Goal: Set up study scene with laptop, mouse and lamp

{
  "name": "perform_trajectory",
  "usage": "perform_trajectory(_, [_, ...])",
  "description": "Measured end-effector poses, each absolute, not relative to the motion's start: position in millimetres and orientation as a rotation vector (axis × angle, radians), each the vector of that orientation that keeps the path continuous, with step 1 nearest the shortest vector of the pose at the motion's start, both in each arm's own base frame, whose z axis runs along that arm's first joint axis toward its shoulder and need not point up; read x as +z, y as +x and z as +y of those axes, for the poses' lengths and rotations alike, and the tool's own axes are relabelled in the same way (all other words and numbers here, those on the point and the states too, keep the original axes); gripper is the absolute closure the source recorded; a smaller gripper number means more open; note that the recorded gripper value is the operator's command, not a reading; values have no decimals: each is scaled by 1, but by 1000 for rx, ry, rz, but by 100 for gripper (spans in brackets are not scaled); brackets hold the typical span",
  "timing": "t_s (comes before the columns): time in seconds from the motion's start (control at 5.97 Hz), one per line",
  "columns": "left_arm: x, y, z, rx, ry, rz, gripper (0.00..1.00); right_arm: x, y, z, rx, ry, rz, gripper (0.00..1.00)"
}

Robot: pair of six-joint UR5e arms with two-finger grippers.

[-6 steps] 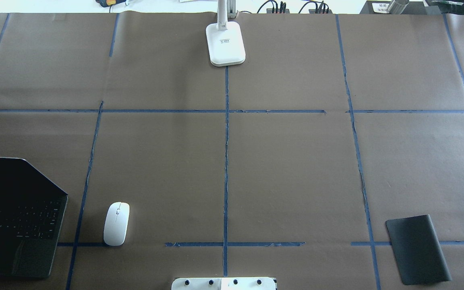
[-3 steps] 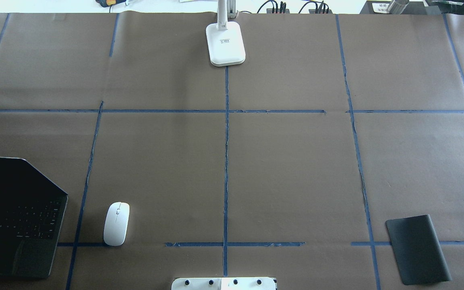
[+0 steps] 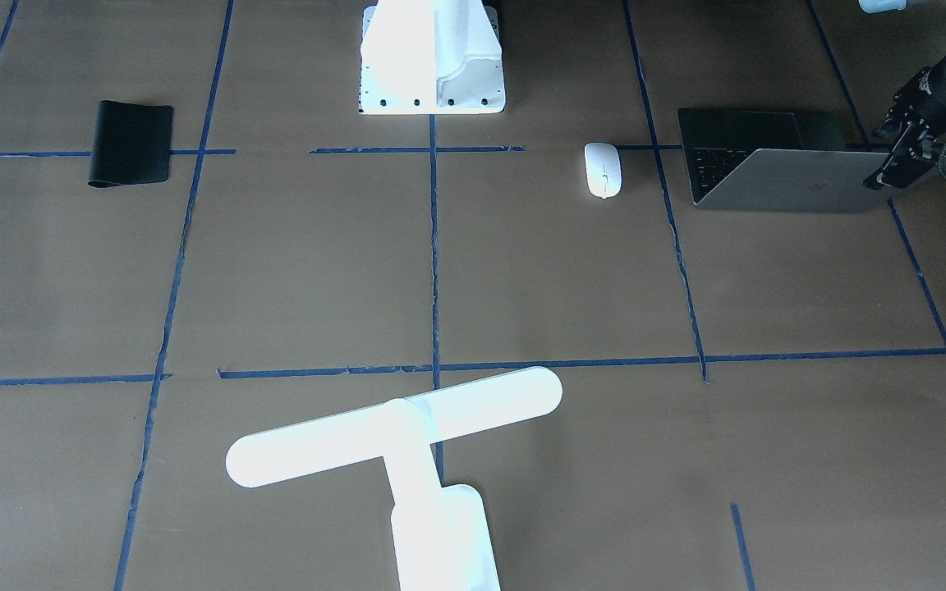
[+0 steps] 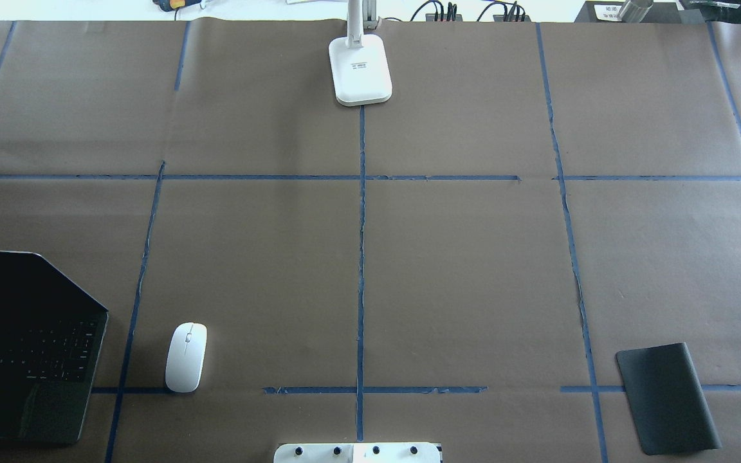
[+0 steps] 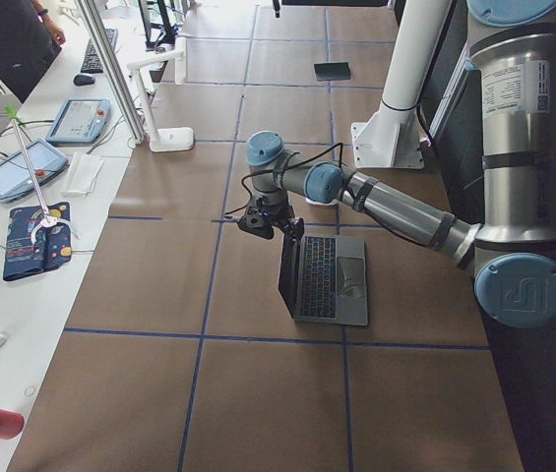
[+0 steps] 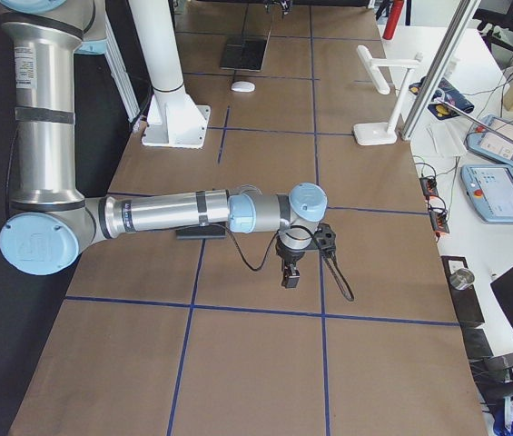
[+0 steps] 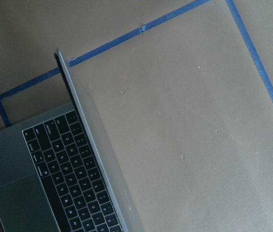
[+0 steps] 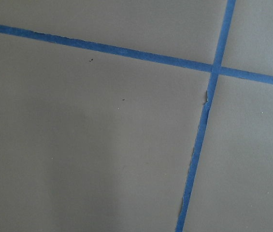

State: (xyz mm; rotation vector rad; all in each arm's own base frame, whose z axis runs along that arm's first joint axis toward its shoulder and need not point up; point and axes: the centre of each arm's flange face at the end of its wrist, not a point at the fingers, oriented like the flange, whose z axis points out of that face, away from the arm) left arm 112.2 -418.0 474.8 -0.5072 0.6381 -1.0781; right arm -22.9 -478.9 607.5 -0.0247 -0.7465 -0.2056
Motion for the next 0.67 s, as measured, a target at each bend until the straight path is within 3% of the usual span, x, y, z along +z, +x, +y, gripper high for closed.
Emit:
perform_trajectory(0.17, [475, 113, -418, -1078, -509, 638, 66, 607, -23, -479, -207, -25, -746, 0])
perform_trajectory(0.33, [476, 113, -418, -1080, -512, 635, 92, 607, -24, -480, -208, -24, -746, 0])
perform_trajectory(0.5, [478, 114, -419, -1083, -517, 632, 99, 606, -24, -480, -209, -23, -746, 0])
perform_trajectory(0.67, [478, 114, -419, -1082, -520, 633, 100, 605, -25, -480, -209, -22, -747, 0])
